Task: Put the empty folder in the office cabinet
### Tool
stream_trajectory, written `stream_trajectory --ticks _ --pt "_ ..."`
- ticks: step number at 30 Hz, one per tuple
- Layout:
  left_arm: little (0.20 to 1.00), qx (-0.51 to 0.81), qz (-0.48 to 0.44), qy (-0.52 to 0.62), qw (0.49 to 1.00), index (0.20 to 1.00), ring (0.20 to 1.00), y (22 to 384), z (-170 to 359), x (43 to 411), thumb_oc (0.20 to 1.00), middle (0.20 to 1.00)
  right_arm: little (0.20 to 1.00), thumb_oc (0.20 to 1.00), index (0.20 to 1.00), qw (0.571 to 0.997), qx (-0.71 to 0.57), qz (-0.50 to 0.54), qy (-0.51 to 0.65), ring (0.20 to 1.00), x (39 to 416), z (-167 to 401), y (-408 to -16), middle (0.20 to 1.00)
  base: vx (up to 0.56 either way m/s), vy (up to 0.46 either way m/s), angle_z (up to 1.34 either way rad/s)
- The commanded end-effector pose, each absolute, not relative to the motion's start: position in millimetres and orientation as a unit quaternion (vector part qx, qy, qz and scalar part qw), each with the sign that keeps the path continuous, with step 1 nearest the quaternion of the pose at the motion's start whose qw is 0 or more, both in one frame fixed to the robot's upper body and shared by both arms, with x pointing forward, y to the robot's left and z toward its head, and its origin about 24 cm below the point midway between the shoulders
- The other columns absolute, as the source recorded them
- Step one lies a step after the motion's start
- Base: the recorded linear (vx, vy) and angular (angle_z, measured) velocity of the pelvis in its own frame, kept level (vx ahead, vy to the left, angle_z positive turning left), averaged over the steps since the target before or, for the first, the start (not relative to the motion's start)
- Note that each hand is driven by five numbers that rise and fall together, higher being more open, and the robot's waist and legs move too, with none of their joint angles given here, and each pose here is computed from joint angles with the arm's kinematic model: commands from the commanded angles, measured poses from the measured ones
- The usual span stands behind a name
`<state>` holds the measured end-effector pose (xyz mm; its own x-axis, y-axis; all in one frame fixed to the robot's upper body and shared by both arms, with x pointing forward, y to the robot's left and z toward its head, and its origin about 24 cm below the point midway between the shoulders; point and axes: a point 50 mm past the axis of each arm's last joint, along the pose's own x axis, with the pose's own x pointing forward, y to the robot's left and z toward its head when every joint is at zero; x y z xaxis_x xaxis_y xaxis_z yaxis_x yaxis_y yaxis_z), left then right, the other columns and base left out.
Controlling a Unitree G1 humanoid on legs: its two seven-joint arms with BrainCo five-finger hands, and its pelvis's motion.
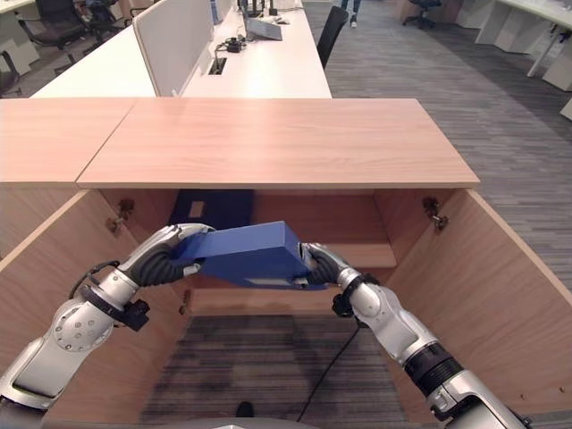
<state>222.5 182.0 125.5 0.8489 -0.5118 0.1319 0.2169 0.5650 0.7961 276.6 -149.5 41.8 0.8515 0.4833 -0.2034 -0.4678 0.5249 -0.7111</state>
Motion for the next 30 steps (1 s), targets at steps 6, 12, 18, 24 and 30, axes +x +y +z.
stream_trajectory --ticks 6,12,18,24,30 --pt "0.2 0.278 -0.252 -0.365 0.852 0.2 0.2 134.2 182.5 214.8 0.2 0.2 0.2 0.2 0.2 0.846 -0.349 0.395 -0.077 0.2 268.0 49.1 -80.3 0.2 0.0 0.0 0.0" --pt "0.2 0.293 -0.259 -0.323 0.862 0.2 0.2 139.6 167.9 216.1 0.2 0.2 0.2 0.2 0.2 0.83 -0.364 0.419 -0.064 0.2 265.5 45.3 -81.0 0.2 0.0 0.0 0.0" --pt "1.0 0.236 -0.221 -0.137 0.936 1.0 1.0 176.5 104.8 212.5 1.0 1.0 0.2 0.2 0.2 0.835 -0.376 0.401 0.0 0.2 259.2 26.0 -110.2 0.2 0.0 -0.011 0.0" --pt "1.0 0.225 -0.097 0.036 0.969 1.0 1.0 229.1 41.5 191.0 1.0 1.0 0.2 0.2 0.2 0.837 -0.396 0.37 0.074 0.2 243.9 1.9 -145.8 0.2 -0.01 -0.045 0.09" --pt "1.0 0.232 -0.049 0.131 0.963 1.0 1.0 249.4 7.3 174.6 1.0 1.0 0.2 0.2 0.2 0.838 -0.396 0.356 0.115 0.2 235.3 -10.4 -159.6 0.2 -0.02 -0.049 0.08"
